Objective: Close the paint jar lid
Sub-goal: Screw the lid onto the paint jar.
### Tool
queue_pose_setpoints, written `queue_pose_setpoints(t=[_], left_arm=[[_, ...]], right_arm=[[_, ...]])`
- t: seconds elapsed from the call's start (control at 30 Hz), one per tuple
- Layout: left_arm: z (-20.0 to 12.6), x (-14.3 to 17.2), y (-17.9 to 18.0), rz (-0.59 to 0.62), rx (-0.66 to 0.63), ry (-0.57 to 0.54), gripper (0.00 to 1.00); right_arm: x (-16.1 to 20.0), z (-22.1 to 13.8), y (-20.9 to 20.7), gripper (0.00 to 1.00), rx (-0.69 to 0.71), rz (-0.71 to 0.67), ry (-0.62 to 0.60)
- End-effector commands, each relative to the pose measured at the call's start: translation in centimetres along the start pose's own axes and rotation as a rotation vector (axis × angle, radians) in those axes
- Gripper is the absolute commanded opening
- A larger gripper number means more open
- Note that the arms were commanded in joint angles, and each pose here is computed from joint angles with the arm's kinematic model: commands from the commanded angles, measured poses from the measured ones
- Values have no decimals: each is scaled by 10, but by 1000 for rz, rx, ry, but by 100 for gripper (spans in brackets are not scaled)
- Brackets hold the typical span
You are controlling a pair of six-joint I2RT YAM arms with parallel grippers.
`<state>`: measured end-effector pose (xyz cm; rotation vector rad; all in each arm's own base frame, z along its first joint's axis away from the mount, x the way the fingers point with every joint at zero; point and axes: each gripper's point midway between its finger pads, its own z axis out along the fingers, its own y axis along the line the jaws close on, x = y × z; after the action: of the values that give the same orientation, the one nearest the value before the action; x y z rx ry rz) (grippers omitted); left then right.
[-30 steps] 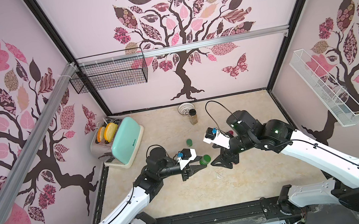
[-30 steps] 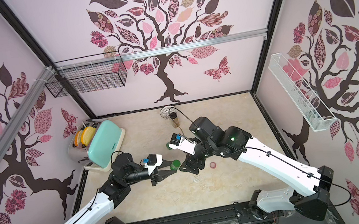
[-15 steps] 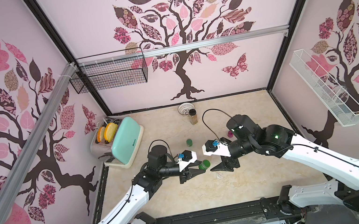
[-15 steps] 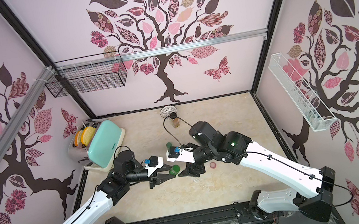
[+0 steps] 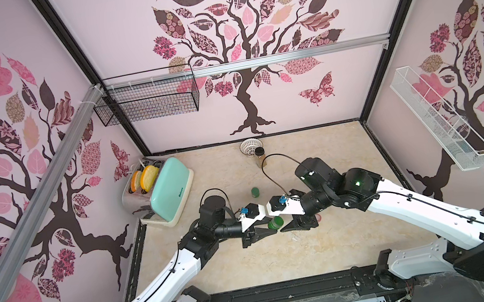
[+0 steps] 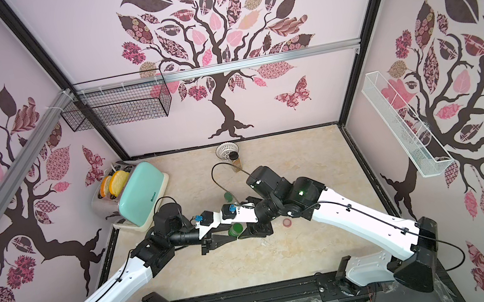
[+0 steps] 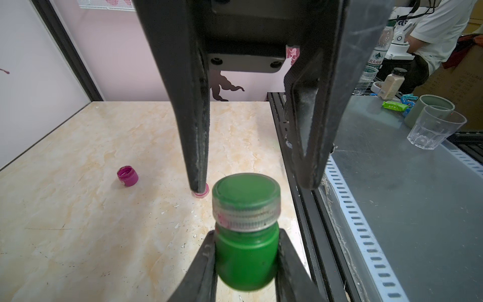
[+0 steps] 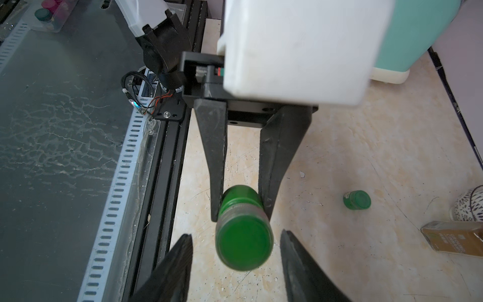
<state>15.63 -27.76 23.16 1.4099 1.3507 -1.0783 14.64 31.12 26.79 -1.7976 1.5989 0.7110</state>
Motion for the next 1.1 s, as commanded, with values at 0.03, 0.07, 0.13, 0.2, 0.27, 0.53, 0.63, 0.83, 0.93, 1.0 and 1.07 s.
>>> queue_pose_setpoints(t=[0.03, 0.07, 0.13, 0.2, 0.27, 0.53, 0.63, 0.83, 0.93, 1.0, 1.07], left_arm=[[-2, -7, -1, 22, 8, -17, 15], [-2, -7, -1, 23, 8, -17, 15], [-2, -7, -1, 23, 7, -16, 15], [-2, -7, -1, 23, 7, -17, 15], [-2, -7, 0, 25, 4, -16, 15], [-4, -10, 3, 49, -26, -24, 15], [-6, -13, 7, 71, -69, -34, 15], [-14, -19, 17, 123, -176, -52, 15], [-18, -21, 21, 144, -216, -58, 15], [-20, -22, 23, 153, -240, -58, 15], [-22, -22, 25, 161, -260, -59, 15]], right_arm=[[-11, -4, 0, 50, -8, -16, -17], [-11, -4, 0, 48, -7, -16, -15], [-11, -3, -1, 43, -8, -11, -11], [-11, -2, -1, 38, -8, -6, -10], [-11, -2, -2, 34, -3, -3, -11], [-13, 4, -6, 20, -4, 117, -22], [-16, 7, -10, 16, 7, 216, -44], [-17, 16, -16, 13, 50, 410, -65], [-15, 22, -26, 12, 101, 546, -54], [-14, 25, -33, 11, 129, 657, -53], [-13, 29, -37, 10, 143, 773, -54]])
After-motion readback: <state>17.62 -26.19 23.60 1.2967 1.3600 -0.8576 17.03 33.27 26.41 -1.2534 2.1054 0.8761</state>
